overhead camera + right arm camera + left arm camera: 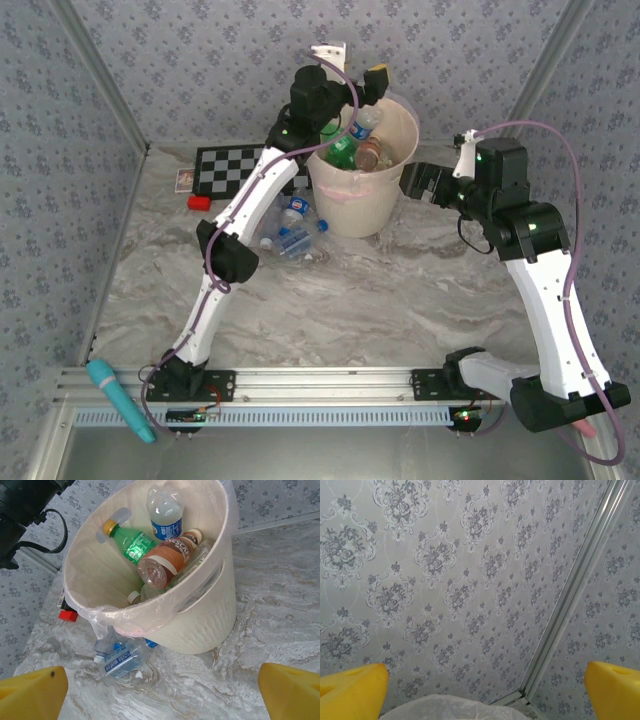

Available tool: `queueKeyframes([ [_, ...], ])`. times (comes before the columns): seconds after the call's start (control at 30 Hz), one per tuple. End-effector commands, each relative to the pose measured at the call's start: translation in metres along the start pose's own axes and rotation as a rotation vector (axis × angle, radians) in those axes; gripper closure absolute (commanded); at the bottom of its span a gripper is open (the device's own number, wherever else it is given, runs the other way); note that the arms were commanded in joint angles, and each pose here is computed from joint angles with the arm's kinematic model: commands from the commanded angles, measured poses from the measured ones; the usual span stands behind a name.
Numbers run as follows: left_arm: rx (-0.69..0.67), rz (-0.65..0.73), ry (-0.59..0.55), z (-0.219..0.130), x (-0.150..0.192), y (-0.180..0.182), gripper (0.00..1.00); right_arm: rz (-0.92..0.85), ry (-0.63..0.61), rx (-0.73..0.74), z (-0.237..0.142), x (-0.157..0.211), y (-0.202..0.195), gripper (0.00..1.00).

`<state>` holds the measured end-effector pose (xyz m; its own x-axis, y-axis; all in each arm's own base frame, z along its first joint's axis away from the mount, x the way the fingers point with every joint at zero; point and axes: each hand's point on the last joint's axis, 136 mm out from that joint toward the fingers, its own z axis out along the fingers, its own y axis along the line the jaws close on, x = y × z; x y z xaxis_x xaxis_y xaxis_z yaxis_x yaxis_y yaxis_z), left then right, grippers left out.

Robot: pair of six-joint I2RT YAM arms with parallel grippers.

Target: Put the plastic bottles in the bin

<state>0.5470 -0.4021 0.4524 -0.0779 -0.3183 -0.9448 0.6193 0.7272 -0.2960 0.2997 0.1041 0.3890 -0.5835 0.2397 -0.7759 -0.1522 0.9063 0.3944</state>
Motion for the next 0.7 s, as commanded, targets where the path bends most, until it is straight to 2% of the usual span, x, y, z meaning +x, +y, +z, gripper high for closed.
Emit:
queueKeyframes([
  [0.0, 0.040, 0.022, -0.082, -0.024, -0.057, -0.024, 0.00, 0.015, -0.032, 0.004, -0.006, -0.004, -0.001, 0.01],
  [0.37, 0.028, 0.013, -0.025, -0.046, -0.074, -0.032, 0.00, 0.007, -0.036, -0.025, -0.003, -0.003, 0.006, 0.00],
  [0.67, -0.072, 0.023, 0.153, -0.083, -0.067, -0.019, 0.00, -0.026, -0.029, -0.063, 0.009, 0.001, 0.019, 0.00],
])
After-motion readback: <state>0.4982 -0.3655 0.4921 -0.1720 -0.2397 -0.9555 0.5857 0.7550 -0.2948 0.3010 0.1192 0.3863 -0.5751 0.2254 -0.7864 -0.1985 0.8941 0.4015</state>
